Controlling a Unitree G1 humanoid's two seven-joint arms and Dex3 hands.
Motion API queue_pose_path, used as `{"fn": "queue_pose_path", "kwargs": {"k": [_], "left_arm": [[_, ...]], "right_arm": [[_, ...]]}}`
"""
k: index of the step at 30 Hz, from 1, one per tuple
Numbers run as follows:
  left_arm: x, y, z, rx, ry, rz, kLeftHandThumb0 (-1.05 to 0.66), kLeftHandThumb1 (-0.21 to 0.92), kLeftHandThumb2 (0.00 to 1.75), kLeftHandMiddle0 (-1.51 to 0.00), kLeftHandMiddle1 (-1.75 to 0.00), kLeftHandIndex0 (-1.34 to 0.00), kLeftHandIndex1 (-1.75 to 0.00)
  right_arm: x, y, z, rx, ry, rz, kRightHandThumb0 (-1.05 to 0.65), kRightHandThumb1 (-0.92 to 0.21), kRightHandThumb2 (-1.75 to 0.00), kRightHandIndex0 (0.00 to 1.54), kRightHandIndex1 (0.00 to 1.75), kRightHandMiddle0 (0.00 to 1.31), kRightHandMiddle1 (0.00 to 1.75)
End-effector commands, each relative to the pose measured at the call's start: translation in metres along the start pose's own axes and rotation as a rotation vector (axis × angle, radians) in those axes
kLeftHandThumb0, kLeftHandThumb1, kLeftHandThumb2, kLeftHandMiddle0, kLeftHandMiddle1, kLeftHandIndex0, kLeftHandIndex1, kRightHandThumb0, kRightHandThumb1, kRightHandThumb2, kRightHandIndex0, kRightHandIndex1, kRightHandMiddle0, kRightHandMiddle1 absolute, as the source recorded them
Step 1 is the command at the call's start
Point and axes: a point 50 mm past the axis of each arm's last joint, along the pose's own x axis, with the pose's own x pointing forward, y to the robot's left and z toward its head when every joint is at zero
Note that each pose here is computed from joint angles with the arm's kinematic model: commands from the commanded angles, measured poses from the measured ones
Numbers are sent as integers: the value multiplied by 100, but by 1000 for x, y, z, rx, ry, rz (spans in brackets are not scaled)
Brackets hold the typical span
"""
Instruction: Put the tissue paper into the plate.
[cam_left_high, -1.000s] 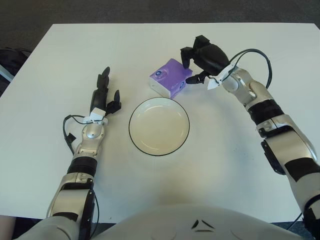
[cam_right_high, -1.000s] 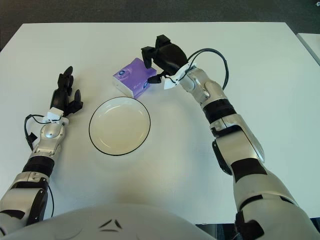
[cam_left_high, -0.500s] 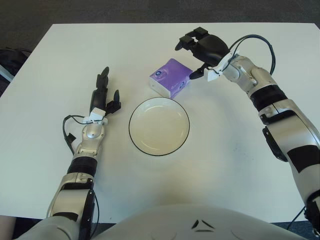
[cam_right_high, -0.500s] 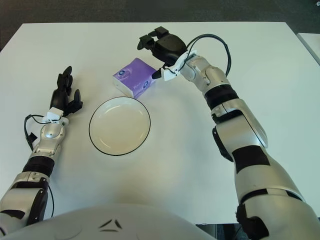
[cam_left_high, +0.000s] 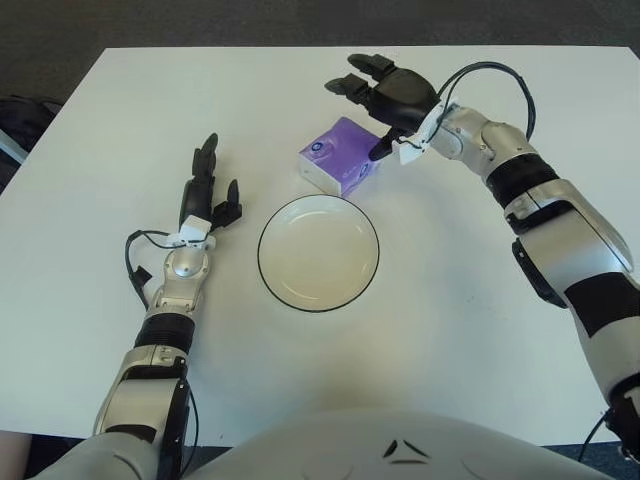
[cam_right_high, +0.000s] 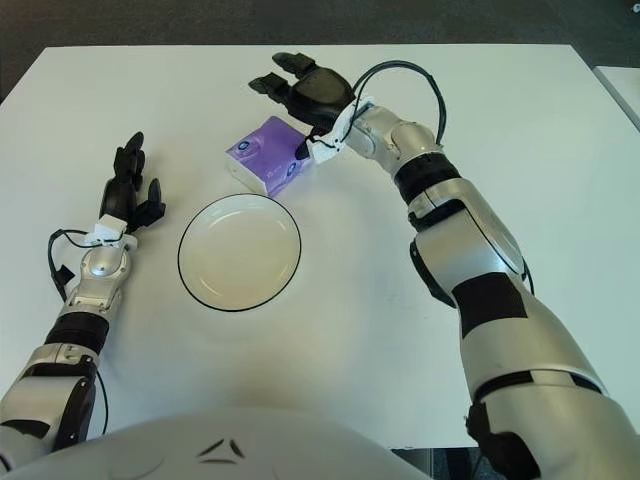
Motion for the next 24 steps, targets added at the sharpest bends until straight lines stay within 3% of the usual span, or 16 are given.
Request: {"fn": "queue_pose_path", "kwargs": {"k": [1,9,24], "left_arm": [[-84,-44,-59,-50,343,-88,-68,92,83,-19,-1,0,-34],[-85,-46,-60,-41,353,-86,-70,92,82,-19,-1,0,-32],[-85,-49,-59,-39,360,-83,-68,92,78,-17,0,0,-31]], "right_arm": [[9,-7,4,-58,-43,16,-84,-59,-40,0,0,0,20],[12,-4,9,-88,-77,39,-87,-67,-33,0,0,0,15],[18,8,24,-58,-135,75,-80,-65,-31,0,0,0,15]]}}
